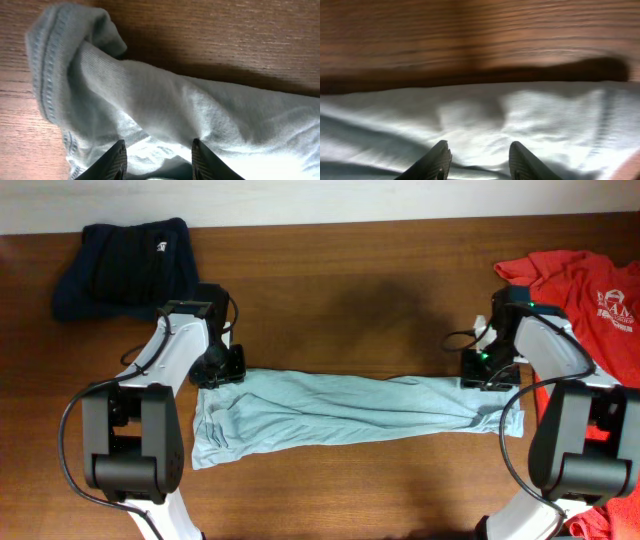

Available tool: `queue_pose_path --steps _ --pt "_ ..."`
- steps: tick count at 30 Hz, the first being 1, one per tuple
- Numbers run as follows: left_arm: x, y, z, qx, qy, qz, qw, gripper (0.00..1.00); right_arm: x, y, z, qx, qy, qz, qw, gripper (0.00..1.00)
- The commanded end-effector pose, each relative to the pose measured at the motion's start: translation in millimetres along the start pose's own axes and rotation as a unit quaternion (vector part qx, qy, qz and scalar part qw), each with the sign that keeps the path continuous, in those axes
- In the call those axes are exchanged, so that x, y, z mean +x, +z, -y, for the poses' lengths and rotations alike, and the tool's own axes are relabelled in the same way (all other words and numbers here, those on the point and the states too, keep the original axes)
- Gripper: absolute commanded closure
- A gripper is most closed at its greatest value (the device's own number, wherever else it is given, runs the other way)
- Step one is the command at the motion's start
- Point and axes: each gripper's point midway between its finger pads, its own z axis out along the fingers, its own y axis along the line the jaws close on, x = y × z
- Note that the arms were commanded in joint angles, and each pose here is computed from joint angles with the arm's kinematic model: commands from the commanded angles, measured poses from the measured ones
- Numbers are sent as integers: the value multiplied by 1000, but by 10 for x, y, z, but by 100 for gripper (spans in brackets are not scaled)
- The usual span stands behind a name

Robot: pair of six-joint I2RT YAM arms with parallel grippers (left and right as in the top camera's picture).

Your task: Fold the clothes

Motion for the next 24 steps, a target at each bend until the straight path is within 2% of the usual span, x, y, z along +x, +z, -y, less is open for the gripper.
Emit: queue_pose_path --steps 1,12,18,24 --pt "7 29 -50 -13 1 0 1000 58 14 22 191 23 28 -2 999 54" --pt "8 24 -18 -4 1 -1 1000 58 -68 -47 630 16 139 28 990 53" --pt "-8 10 -11 -2 2 1 1000 59 -104 -174 761 -23 174 44 984 42" --pt "-10 10 -11 -2 2 2 1000 58 -22 -144 865 -41 199 34 978 39"
